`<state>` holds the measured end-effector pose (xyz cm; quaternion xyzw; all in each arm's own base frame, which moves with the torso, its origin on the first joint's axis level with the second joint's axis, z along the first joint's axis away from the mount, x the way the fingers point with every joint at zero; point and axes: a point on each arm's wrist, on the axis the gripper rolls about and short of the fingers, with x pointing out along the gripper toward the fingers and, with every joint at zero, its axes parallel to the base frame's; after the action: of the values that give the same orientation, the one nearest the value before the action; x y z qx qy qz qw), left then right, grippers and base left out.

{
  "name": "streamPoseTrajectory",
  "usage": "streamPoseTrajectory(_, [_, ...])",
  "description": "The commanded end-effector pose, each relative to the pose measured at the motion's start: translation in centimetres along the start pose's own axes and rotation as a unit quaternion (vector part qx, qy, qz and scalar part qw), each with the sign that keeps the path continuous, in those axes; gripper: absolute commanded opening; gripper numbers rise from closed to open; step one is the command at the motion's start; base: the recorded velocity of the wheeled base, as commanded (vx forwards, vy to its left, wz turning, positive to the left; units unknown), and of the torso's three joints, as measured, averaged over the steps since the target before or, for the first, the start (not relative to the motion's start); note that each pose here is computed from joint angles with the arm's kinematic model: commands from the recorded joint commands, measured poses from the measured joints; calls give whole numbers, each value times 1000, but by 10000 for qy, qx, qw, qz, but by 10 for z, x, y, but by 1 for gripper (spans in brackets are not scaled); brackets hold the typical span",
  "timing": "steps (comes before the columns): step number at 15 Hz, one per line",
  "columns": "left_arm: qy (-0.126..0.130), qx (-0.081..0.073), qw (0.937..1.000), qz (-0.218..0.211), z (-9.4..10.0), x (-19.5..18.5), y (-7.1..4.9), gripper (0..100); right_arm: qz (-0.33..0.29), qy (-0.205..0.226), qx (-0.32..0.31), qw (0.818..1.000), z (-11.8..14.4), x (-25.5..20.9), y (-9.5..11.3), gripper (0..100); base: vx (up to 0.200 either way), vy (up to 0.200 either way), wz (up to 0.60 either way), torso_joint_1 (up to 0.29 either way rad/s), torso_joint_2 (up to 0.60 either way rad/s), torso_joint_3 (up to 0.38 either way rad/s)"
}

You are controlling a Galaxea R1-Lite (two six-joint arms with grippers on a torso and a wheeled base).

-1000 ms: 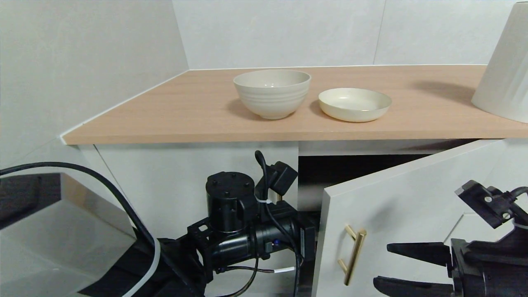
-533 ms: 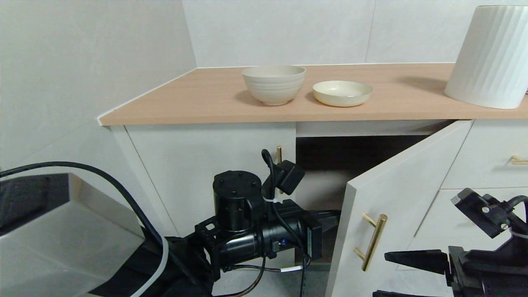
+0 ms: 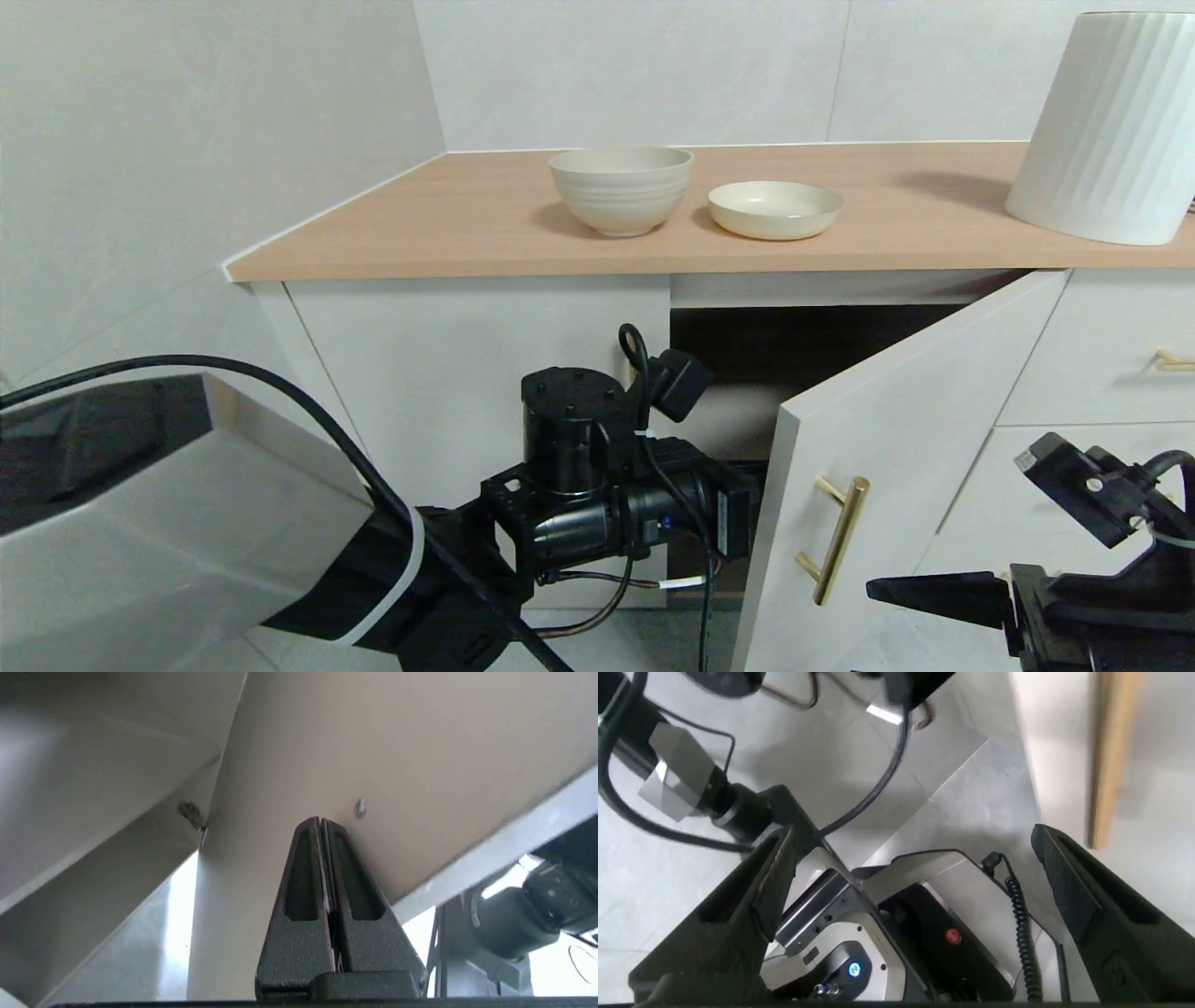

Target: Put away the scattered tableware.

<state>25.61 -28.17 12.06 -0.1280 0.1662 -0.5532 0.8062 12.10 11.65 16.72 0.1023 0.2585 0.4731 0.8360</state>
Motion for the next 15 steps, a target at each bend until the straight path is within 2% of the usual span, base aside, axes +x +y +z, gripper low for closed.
streamPoseTrajectory(1, [-47,22,10000,-20,5,5,0,0,6,69,12,10000,-1,1,0,100,0,0,0,0,0,0])
streamPoseTrajectory(6, [20,9,10000,-52,15,11,-6,0,118,204,-24,9997,-4,2,5,100,0,0,0,0,0,0])
streamPoseTrajectory(11, [-36,38,10000,-80,19,14,-8,0,125,207,-26,9997,-5,2,5,100,-200,0,0,9,2,-7])
streamPoseTrajectory(15, [-40,35,10000,-49,16,23,-3,0,110,208,-124,9996,-5,1,5,100,0,0,0,0,0,0])
